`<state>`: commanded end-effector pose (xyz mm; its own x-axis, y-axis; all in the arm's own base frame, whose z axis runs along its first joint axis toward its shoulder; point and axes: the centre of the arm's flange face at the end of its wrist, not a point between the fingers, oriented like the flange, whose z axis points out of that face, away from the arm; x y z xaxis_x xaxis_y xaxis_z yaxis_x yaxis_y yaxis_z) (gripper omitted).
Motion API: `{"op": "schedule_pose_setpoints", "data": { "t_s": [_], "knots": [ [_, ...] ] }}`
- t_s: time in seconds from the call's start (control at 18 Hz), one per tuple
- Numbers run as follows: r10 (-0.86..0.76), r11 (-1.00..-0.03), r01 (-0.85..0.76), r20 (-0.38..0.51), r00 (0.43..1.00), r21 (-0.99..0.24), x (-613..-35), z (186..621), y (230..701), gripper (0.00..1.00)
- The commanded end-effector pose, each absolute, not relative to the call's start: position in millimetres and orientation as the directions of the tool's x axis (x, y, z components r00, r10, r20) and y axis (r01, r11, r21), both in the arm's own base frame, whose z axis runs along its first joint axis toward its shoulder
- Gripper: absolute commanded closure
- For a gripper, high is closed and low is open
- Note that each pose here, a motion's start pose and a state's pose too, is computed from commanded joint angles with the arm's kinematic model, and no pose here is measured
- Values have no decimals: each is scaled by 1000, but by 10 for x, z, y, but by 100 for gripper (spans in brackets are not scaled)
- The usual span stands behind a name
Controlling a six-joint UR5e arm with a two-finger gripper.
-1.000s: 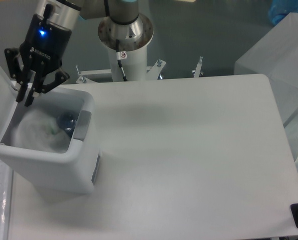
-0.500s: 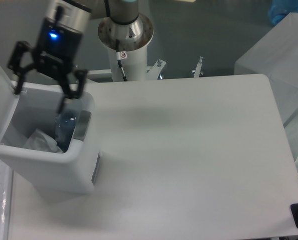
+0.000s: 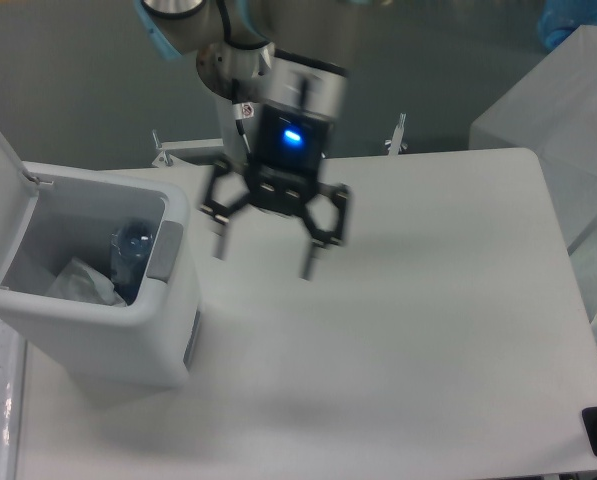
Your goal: Place the trash in the trash can
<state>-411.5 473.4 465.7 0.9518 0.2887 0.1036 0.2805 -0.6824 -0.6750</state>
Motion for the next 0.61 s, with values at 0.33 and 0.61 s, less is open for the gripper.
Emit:
{"op": "schedule_pose_setpoints", "data": {
  "t_s": [0.33,0.61],
  "knots": [
    [184,-857,93,-134,974,-506,-4578,4002,4769,0],
    [-30,-938,-101,-215,976,-331,-4683,3708,4721,0]
  ]
}}
